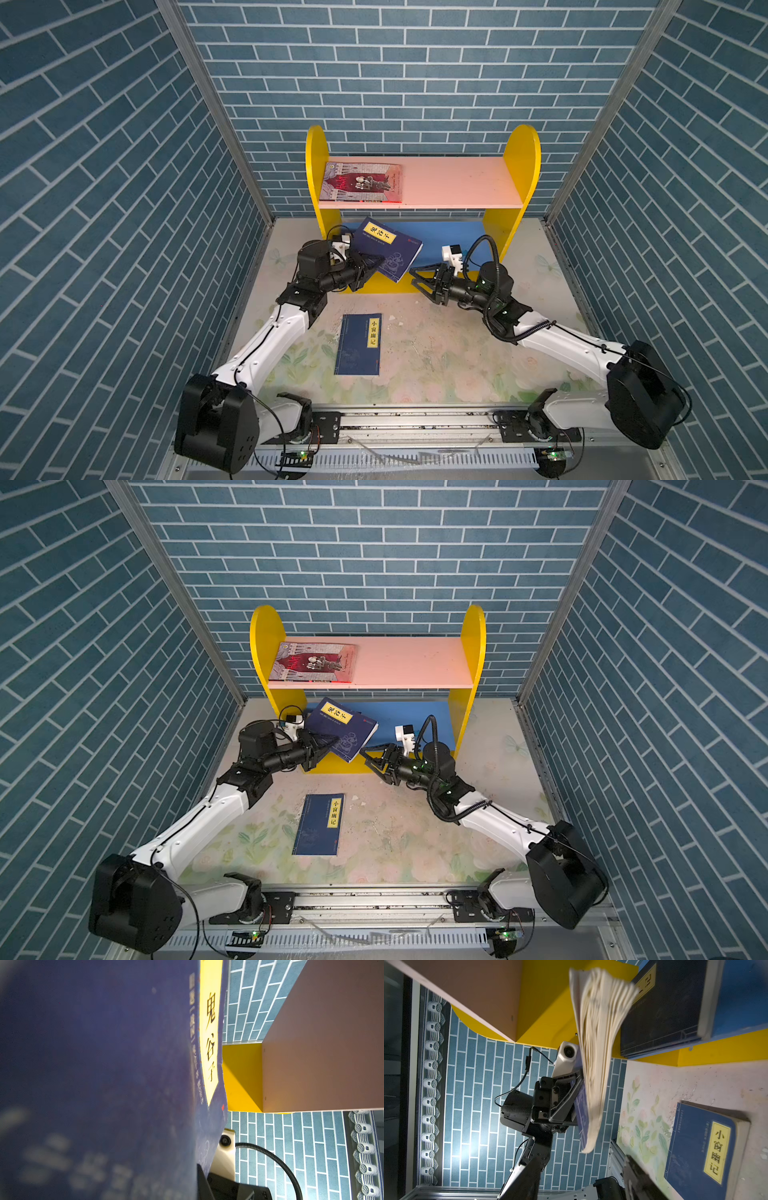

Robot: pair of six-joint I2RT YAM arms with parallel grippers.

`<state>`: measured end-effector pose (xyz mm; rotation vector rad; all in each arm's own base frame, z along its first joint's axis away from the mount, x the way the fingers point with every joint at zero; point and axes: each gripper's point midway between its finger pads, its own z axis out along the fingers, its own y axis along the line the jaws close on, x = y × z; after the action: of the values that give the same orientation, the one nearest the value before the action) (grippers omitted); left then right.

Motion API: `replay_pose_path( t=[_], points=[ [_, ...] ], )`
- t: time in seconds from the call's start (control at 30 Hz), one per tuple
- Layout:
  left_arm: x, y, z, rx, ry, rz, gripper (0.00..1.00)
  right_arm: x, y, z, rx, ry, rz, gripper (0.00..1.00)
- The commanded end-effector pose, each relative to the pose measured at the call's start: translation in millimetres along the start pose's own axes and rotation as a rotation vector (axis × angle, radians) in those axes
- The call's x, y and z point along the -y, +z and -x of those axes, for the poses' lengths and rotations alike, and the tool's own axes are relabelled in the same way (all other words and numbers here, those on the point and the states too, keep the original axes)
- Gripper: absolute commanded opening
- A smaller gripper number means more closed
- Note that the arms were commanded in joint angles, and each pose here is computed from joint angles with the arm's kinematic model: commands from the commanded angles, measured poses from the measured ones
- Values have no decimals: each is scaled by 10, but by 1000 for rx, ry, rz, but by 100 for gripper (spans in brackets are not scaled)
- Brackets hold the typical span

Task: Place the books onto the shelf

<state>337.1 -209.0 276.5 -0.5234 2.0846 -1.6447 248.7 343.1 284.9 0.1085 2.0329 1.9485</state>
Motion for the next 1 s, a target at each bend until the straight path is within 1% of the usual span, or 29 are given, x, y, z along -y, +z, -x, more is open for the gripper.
replay_pose_path(
  t=[0.0, 0.2, 0.5, 0.6, 0.67, 0.7, 0.73, 0.77, 0.8, 0.87, 0.97],
  points=[
    [252, -16, 126, 51, 52, -73, 0, -82, 74, 57, 64, -47, -16, 64],
    [200, 5, 130, 49, 28, -67, 0, -4, 230, 128, 97, -70, -27, 64],
    [46, 35, 128, 48, -2, -31, 0, -81, 369, 307, 168, -96, 82, 60],
    [44, 48, 135, 47, -3, -31, 0, -91, 425, 348, 177, -92, 107, 55],
    [39, 48, 136, 47, -3, -30, 0, -85, 454, 369, 179, -89, 112, 48],
    [25, 49, 134, 47, -6, -28, 0, -74, 465, 363, 175, -89, 109, 41],
    [18, 48, 130, 47, -8, -26, 0, -60, 473, 365, 173, -87, 104, 31],
    [3, 47, 126, 46, -12, -22, 0, -49, 472, 371, 177, -86, 98, 26],
    [-9, 50, 125, 45, -14, -18, 0, -37, 468, 374, 181, -86, 93, 25],
    [-35, 43, 109, 41, -20, -9, 0, -1, 464, 388, 182, -92, 72, 11],
    [-87, 40, 95, 38, -32, 7, 0, 67, 463, 420, 180, -86, 41, 0]
  ],
)
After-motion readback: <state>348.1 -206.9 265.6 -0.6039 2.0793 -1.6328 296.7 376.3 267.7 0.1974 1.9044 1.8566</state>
